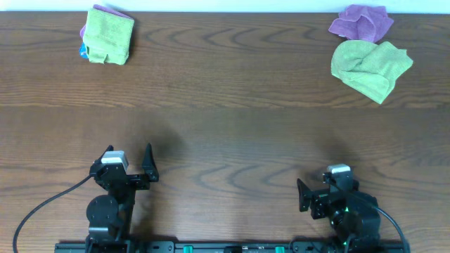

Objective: Fold the cloth

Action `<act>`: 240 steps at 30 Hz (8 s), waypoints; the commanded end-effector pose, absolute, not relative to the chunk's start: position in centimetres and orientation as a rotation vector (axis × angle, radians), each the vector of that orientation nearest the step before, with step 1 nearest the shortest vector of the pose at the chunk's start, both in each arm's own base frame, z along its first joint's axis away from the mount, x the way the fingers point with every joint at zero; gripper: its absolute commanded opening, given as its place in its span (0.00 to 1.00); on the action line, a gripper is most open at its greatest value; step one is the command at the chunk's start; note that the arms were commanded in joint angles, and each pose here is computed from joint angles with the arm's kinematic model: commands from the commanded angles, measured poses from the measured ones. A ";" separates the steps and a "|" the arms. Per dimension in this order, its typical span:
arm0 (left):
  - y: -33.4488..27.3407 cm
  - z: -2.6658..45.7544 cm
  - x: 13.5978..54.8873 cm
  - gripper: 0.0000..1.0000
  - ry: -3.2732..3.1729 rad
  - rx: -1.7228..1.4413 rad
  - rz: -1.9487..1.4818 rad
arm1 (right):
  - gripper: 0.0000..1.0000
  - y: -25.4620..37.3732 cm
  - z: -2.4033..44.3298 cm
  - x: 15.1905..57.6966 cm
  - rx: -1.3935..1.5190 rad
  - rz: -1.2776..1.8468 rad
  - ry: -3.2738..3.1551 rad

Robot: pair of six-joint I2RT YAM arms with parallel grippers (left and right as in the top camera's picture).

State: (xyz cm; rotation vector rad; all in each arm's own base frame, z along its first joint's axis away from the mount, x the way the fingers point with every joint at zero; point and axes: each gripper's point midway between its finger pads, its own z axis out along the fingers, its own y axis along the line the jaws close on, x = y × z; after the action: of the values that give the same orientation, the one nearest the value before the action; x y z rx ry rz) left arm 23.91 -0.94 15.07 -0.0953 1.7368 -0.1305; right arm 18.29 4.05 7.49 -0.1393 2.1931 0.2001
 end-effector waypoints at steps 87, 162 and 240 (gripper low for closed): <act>-0.8 13.4 23.9 0.95 1.771 -0.112 -0.127 | 0.99 -6.9 13.9 27.1 0.758 0.180 1.783; -0.8 13.4 23.9 0.95 1.771 -0.112 -0.127 | 0.01 -10.1 7.7 54.3 0.728 0.706 2.276; -0.8 13.4 23.9 0.95 1.771 -0.112 -0.127 | 0.01 16.5 2.0 34.6 -0.464 0.129 3.137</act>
State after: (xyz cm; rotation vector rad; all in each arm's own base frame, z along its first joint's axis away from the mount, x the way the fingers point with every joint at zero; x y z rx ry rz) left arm 23.90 -0.96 15.09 -0.0966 1.7360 -0.1333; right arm 35.51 14.58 2.21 -0.3299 3.1499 0.0779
